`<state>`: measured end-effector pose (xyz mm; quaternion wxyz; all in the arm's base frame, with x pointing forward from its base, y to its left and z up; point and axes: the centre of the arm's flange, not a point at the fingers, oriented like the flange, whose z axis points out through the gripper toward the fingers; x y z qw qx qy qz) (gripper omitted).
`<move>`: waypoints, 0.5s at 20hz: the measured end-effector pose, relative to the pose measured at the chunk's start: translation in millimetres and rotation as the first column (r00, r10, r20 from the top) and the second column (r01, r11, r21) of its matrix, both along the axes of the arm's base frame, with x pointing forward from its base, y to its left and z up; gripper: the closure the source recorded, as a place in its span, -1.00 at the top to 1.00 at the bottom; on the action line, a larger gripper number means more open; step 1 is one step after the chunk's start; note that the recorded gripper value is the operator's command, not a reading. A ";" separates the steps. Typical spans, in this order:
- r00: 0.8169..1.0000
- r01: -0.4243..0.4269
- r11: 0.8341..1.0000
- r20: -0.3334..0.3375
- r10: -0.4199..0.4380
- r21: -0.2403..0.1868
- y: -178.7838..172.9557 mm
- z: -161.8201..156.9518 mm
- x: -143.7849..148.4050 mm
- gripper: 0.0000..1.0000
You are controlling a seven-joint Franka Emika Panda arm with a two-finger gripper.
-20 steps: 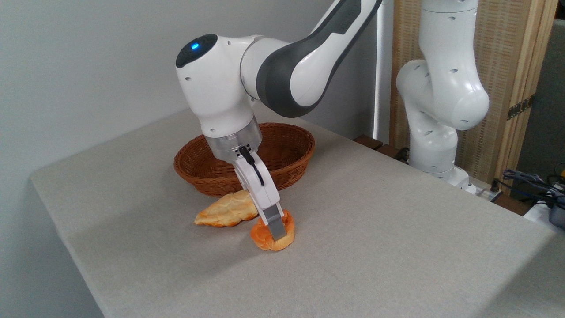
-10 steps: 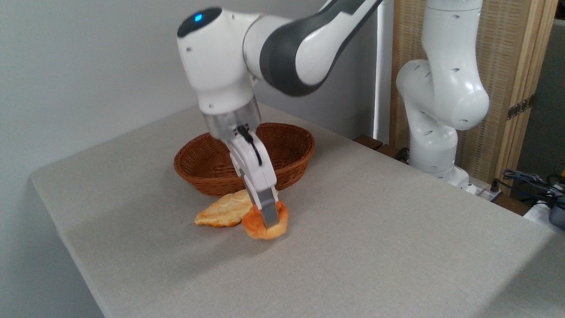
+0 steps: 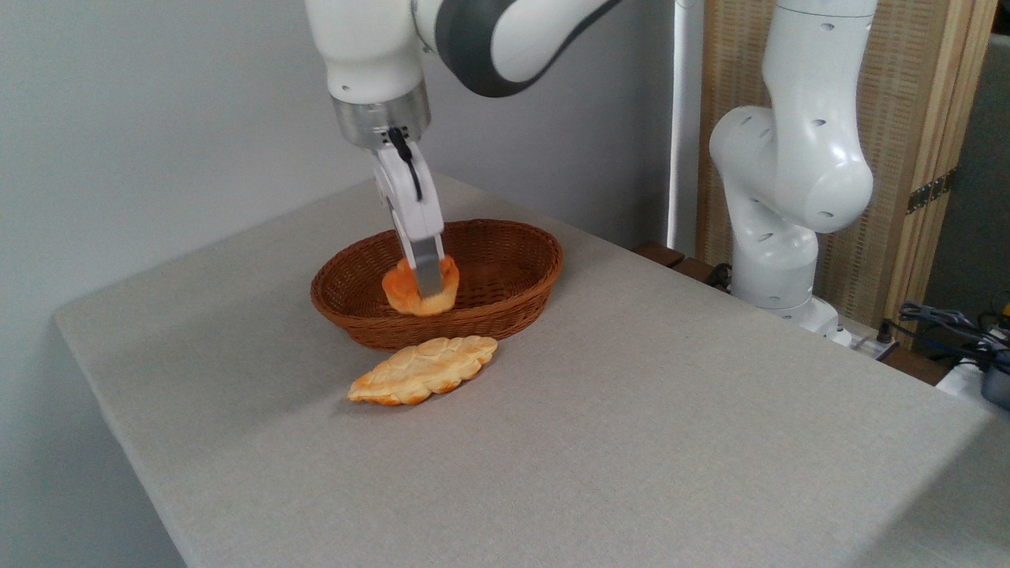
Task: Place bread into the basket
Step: 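Lift the orange roll and carry it over the wicker basket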
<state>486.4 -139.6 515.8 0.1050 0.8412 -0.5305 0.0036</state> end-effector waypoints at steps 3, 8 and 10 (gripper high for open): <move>0.999 0.023 1.000 -0.044 -0.022 0.013 -46.9 -10.3 -15.1 0.33; 0.990 0.071 0.996 -0.125 -0.063 0.059 -101.1 -50.8 -29.5 1.00; 0.987 0.083 0.994 -0.145 -0.073 0.066 -107.3 -61.6 -29.8 1.00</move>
